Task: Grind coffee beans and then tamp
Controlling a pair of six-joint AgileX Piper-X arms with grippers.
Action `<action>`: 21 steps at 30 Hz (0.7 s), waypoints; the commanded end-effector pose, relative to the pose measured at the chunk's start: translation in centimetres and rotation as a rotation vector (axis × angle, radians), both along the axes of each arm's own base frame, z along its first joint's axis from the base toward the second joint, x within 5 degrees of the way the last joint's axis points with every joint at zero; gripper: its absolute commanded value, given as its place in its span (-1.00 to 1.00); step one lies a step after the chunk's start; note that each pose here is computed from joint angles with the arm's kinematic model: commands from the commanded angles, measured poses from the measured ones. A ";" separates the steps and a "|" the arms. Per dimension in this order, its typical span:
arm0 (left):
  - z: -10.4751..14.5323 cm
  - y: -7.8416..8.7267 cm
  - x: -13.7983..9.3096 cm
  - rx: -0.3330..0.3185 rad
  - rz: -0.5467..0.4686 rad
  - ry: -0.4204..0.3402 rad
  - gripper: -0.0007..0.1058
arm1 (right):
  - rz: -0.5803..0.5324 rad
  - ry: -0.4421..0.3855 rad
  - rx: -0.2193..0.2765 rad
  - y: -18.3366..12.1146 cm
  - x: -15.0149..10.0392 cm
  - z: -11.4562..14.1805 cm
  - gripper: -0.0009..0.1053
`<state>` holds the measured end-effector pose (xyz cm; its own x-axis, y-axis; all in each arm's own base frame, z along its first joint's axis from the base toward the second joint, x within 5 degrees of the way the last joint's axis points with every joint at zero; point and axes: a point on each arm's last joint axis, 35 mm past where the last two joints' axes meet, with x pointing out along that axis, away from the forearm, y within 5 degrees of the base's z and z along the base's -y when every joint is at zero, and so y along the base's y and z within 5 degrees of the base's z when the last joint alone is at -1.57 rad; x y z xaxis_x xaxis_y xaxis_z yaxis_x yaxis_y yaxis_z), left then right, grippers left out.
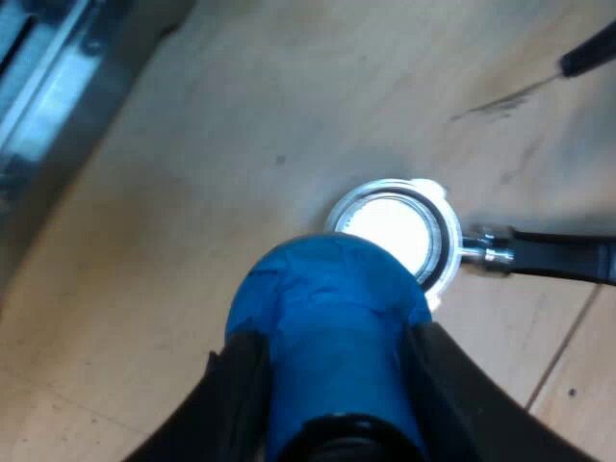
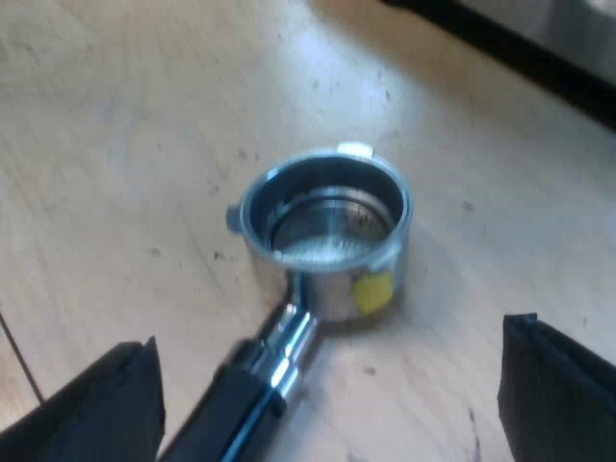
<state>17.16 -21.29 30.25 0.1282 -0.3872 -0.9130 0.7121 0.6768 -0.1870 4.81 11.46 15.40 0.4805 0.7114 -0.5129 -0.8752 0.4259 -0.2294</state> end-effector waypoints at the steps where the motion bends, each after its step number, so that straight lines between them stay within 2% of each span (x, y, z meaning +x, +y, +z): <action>1: -0.1 -0.4 0.1 -0.013 0.000 0.019 -0.98 | -0.024 -0.011 0.010 -0.2 -0.1 -0.5 0.37; 7: -0.7 -1.3 0.2 -0.037 -0.044 0.053 -0.98 | -0.029 -0.021 0.078 -0.2 -0.1 -1.1 0.37; 11: -1.3 -2.1 -0.2 -0.021 -0.074 0.055 -0.98 | -0.029 -0.021 0.077 -0.3 -0.2 -1.2 0.37; 16: -2.6 -4.2 -1.5 -0.004 -0.147 0.069 -0.98 | -0.020 -0.015 0.079 -0.2 -0.2 -1.2 0.37; 21: -3.7 -5.0 -1.5 0.015 -0.129 0.090 -0.98 | 0.002 -0.004 0.082 -0.2 -0.3 -1.2 0.37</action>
